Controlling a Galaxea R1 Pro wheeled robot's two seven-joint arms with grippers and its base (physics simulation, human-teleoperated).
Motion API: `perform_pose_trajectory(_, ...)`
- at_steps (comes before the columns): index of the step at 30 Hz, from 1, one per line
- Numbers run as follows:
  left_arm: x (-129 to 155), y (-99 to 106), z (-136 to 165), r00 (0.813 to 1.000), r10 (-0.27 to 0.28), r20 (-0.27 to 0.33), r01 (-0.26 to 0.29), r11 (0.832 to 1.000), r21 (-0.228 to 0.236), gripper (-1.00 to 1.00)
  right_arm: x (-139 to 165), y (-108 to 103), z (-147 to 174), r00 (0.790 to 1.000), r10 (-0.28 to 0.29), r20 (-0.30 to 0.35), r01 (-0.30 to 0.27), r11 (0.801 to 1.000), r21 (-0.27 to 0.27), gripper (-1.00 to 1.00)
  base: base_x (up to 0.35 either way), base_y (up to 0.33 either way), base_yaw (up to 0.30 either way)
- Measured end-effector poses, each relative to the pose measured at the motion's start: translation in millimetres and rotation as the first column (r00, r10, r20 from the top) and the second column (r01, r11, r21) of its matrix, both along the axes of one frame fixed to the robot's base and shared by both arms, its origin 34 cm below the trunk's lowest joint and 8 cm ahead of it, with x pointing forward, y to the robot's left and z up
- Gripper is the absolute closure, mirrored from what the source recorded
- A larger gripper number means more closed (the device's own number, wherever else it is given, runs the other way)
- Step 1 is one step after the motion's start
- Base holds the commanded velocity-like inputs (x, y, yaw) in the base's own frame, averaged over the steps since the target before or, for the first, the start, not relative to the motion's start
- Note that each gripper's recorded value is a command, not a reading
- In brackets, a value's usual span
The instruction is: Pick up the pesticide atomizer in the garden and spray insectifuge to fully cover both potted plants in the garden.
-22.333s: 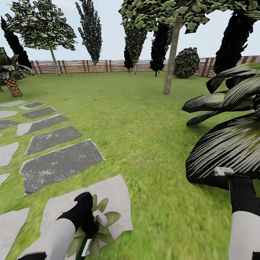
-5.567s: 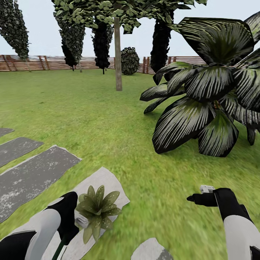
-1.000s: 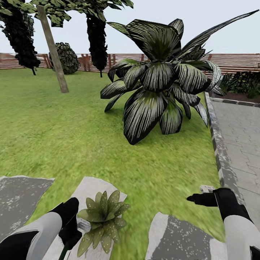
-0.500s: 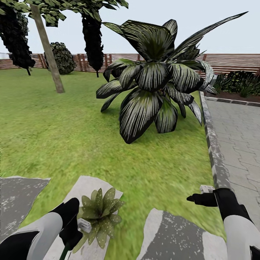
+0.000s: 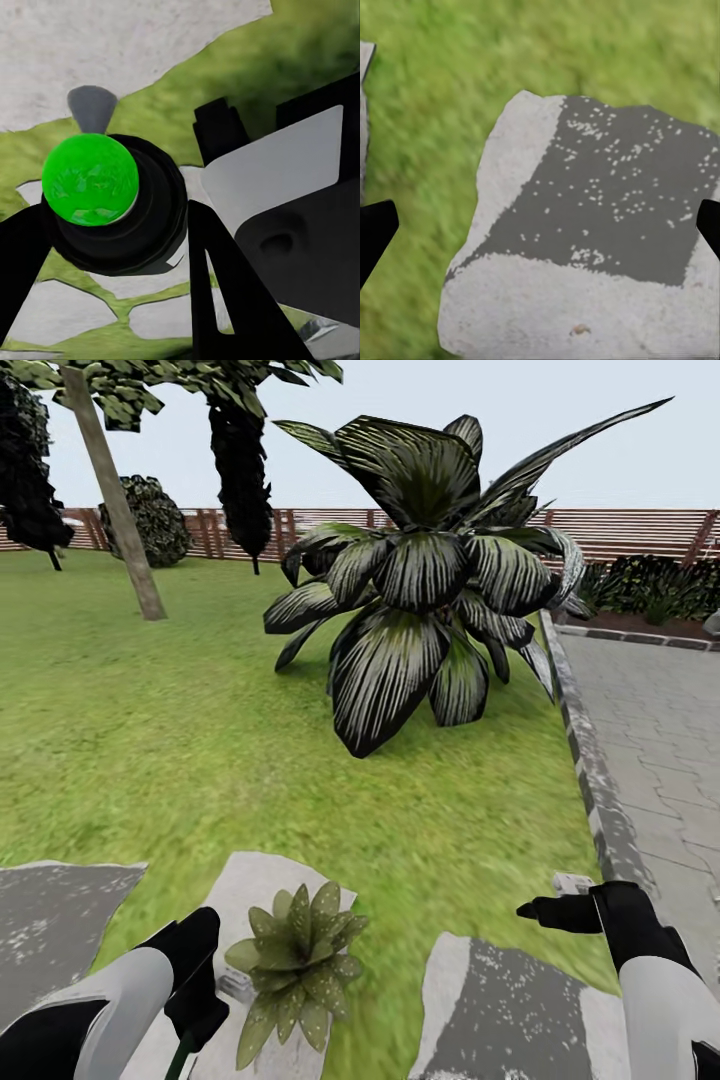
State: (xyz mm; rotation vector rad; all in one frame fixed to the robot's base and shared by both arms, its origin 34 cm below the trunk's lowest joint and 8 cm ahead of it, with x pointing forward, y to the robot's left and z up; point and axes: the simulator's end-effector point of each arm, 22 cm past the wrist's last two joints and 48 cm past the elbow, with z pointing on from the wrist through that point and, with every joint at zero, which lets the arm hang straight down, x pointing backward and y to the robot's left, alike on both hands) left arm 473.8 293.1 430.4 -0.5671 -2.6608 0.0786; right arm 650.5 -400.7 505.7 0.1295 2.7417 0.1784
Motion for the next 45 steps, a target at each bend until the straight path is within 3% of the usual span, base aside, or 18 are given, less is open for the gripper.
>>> perform_pose_trajectory(21, 2.9, 1.2, 0.8, 1.0, 0.001, 0.007, -0.001, 1.0, 0.002, 1.0, 0.0, 0.0, -0.1, 1.0, 0.001, 0.0, -0.001, 1.0, -0.001, -1.0, 0.0, 0.281, -0.247)
perform_pose_trajectory(33, 2.2, 1.0, 0.6, 1.0, 0.001, 0.005, -0.001, 1.0, 0.001, 1.0, 0.0, 0.1, 0.1, 1.0, 0.0, 0.0, 0.0, 1.0, 0.0, -1.0, 0.0, 0.027, -0.245)
perform_pose_trajectory(45, 2.4, 0.4, 0.7, 1.0, 0.001, 0.006, -0.001, 1.0, 0.001, 1.0, 0.0, 0.0, -0.1, 1.0, -0.001, 0.0, 0.001, 1.0, 0.0, -1.0, 0.0, 0.274, -0.055)
